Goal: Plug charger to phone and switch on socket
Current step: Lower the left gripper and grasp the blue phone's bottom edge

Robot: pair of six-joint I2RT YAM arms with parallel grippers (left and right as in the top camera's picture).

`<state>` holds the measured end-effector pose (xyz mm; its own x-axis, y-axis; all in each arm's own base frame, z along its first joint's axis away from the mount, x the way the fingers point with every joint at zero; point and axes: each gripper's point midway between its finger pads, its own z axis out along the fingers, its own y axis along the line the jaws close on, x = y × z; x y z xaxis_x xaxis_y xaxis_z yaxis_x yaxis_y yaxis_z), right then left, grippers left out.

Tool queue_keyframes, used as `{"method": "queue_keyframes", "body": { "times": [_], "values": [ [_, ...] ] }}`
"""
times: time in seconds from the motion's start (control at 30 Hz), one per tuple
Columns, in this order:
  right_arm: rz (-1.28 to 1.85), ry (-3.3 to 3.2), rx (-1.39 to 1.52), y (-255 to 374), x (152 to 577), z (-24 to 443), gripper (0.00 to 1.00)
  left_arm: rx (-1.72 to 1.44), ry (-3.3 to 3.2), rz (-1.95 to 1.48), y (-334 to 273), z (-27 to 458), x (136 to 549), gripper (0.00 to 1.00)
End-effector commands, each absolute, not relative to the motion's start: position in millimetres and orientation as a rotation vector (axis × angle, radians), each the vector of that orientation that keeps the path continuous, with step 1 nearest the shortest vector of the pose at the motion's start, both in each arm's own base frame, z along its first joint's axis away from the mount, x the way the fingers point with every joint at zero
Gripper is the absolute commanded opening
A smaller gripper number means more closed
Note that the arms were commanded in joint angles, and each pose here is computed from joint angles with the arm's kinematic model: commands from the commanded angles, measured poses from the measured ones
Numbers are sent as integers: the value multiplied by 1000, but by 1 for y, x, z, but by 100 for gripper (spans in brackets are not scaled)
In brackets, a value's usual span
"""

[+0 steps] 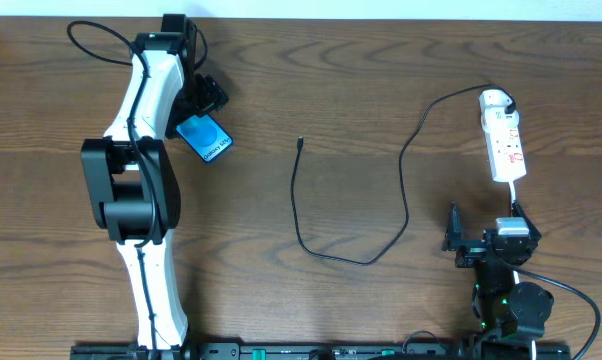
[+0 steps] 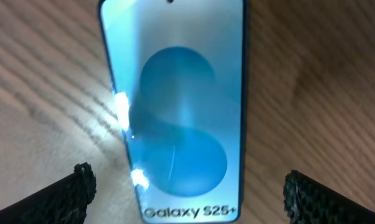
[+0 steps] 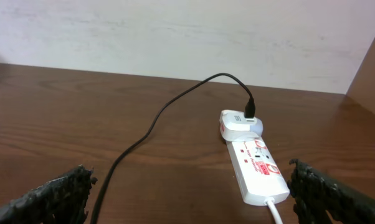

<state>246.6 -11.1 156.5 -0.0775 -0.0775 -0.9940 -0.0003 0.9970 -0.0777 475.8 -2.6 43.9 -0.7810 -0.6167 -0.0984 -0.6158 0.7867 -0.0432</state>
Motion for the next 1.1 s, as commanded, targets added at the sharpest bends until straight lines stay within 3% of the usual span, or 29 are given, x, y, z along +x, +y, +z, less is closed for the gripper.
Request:
{"method": "queue_keyframes", "body": {
  "times": [0.0,1.07],
  "values": [
    [-50,1651,-65,-8,247,155,99,-1015,2875,16,2,29,474,98],
    [-50,1651,-66,-8,247,155,99,-1039,2938,-52,3,-16,468,98]
  ]
}}
